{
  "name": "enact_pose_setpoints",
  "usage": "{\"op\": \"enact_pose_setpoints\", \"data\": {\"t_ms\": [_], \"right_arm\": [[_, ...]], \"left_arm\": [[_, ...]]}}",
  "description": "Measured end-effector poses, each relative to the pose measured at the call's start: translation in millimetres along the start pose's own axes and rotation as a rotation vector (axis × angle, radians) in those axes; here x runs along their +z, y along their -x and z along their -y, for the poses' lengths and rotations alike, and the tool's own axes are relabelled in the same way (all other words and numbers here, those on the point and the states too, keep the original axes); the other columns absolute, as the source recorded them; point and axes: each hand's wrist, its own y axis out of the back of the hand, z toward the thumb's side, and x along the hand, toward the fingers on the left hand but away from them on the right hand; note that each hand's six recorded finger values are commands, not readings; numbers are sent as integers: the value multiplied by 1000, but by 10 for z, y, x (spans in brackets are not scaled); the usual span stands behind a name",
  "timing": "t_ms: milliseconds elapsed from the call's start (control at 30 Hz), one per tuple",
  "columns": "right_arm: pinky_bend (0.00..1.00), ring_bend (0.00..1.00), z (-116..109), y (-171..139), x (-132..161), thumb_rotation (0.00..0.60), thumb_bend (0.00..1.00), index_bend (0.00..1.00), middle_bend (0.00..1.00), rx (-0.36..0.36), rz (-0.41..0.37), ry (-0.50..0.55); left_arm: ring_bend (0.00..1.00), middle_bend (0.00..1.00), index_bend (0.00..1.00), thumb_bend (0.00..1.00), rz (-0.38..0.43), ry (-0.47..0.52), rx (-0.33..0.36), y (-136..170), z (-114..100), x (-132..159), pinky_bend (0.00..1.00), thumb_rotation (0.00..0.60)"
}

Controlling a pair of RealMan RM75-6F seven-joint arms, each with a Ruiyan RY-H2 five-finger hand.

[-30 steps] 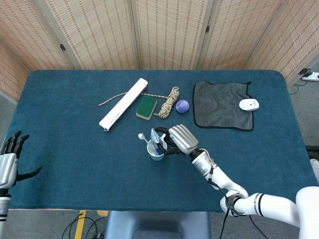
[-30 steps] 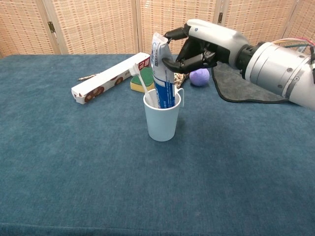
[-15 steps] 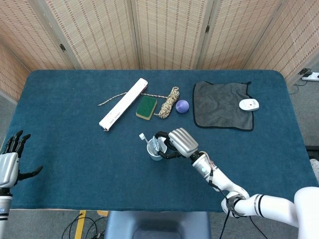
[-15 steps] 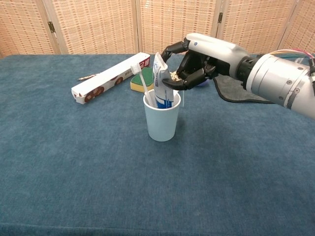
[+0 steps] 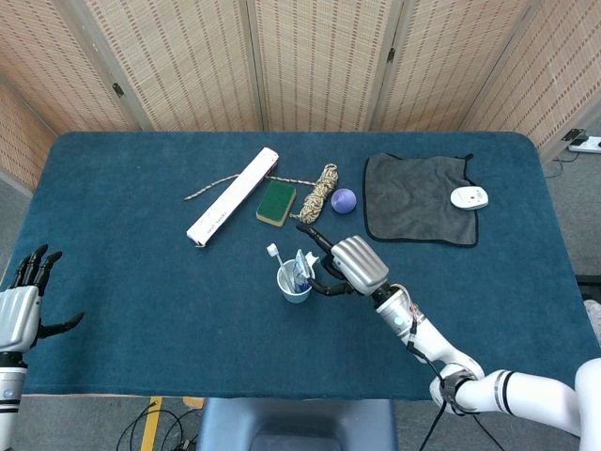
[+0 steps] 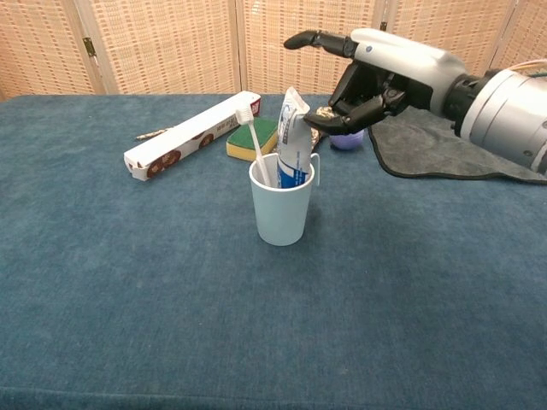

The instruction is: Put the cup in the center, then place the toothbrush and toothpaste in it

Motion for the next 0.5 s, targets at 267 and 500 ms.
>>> {"op": "enact_pose_setpoints", "data": {"t_ms": [267, 500], "right_arm": [[1000, 996, -402, -264, -158, 600, 391, 240, 773, -77, 42, -156], [771, 662, -797, -821, -498, 600, 408, 329, 564, -114, 204, -351]], "left_arm": [[55, 42, 106, 215, 0, -24, 11, -30, 8, 22, 371, 600], [55, 42, 106, 215, -1, -33, 16, -46, 54, 33, 371, 600]]}}
